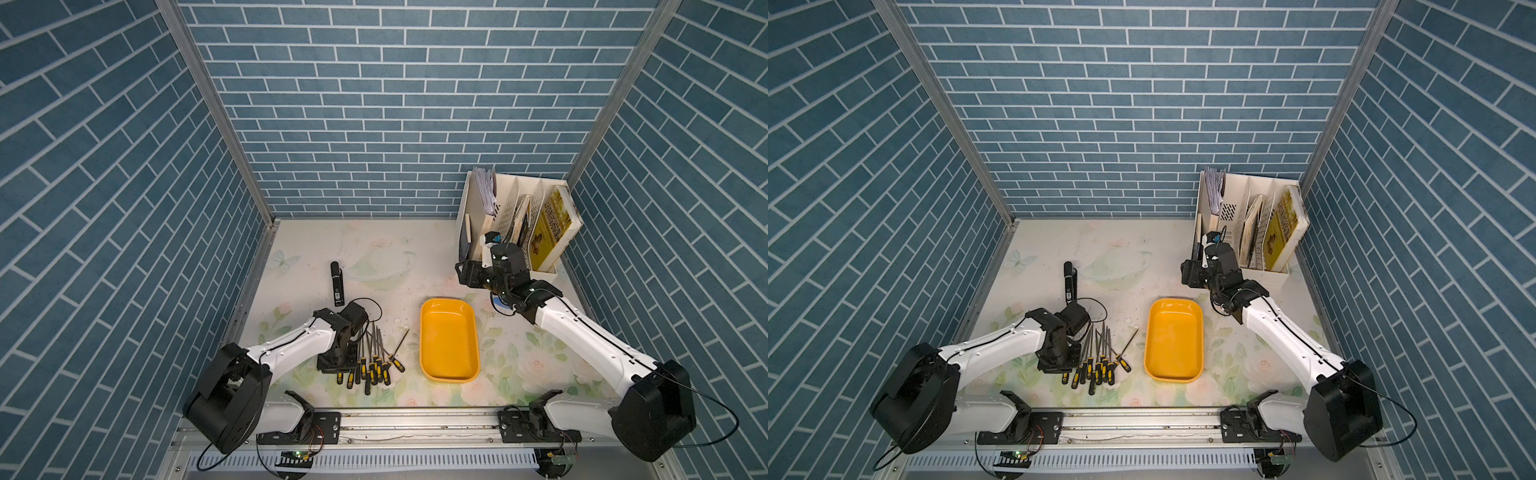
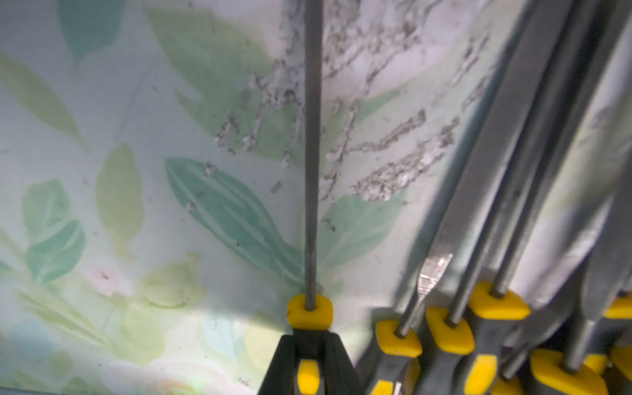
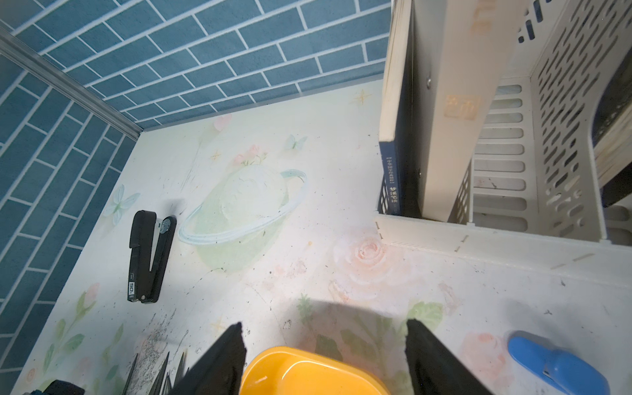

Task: Put the file tool into the storage box
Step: Pick up the file tool from the center of the board.

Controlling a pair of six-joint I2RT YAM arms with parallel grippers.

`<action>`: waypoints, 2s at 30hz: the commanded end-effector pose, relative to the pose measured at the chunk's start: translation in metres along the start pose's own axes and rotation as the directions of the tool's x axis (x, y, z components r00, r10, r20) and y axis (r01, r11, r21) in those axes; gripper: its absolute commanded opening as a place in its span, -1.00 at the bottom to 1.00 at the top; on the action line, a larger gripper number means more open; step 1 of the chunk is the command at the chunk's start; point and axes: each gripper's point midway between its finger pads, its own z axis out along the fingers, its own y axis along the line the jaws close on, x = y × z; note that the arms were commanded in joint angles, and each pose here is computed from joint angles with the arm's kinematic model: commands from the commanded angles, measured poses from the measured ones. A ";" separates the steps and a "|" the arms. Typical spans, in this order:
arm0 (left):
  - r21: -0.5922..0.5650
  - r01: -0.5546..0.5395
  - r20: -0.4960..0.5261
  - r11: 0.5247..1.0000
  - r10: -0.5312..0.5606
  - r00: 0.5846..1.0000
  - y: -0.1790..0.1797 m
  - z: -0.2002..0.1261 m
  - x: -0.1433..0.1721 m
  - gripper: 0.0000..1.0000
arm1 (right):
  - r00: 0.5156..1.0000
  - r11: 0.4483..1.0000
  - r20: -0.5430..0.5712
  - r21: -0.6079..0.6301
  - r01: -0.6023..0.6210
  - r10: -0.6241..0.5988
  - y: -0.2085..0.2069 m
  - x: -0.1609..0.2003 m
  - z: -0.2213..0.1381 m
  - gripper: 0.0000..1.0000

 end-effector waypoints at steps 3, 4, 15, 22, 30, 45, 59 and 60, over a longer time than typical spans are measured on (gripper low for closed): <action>0.032 -0.003 0.041 0.999 0.002 0.999 -0.003 -0.008 -0.001 -1.00 | 1.000 1.000 -0.007 -0.002 -0.009 0.009 0.001 0.003 -0.008 0.51; 0.042 -0.004 0.047 0.999 0.002 0.999 -0.004 -0.010 -0.001 -1.00 | 1.000 1.000 -0.006 -0.002 -0.008 0.008 0.001 0.003 -0.009 0.50; 0.334 -0.138 0.230 0.932 0.061 0.971 -0.051 -0.102 -0.016 -1.00 | 0.996 0.962 -0.084 -0.272 -0.007 -0.016 0.054 0.005 0.003 0.53; 0.509 -0.276 0.304 0.815 0.130 0.944 -0.100 -0.147 -0.006 -1.00 | 0.976 0.845 -0.212 -0.531 -0.068 -0.055 0.119 0.037 0.017 0.53; 0.528 -0.314 0.310 0.789 0.165 0.936 -0.124 -0.146 -0.004 -1.00 | 0.961 0.805 -0.252 -0.590 -0.062 -0.111 0.154 0.063 0.026 0.43; 0.529 -0.313 0.296 0.788 0.175 0.939 -0.135 -0.137 -0.004 -1.00 | 0.944 0.760 -0.284 -0.648 -0.058 -0.170 0.188 0.093 0.021 0.26; 0.555 -0.333 0.315 0.762 0.178 0.932 -0.141 -0.144 -0.004 -1.00 | 0.920 0.717 -0.351 -0.686 -0.128 -0.172 0.201 0.111 0.024 -0.93; 0.555 -0.334 0.316 0.762 0.178 0.932 -0.141 -0.145 -0.004 -0.91 | 0.919 0.721 -0.356 -0.681 -0.128 -0.172 0.199 0.111 0.024 -1.00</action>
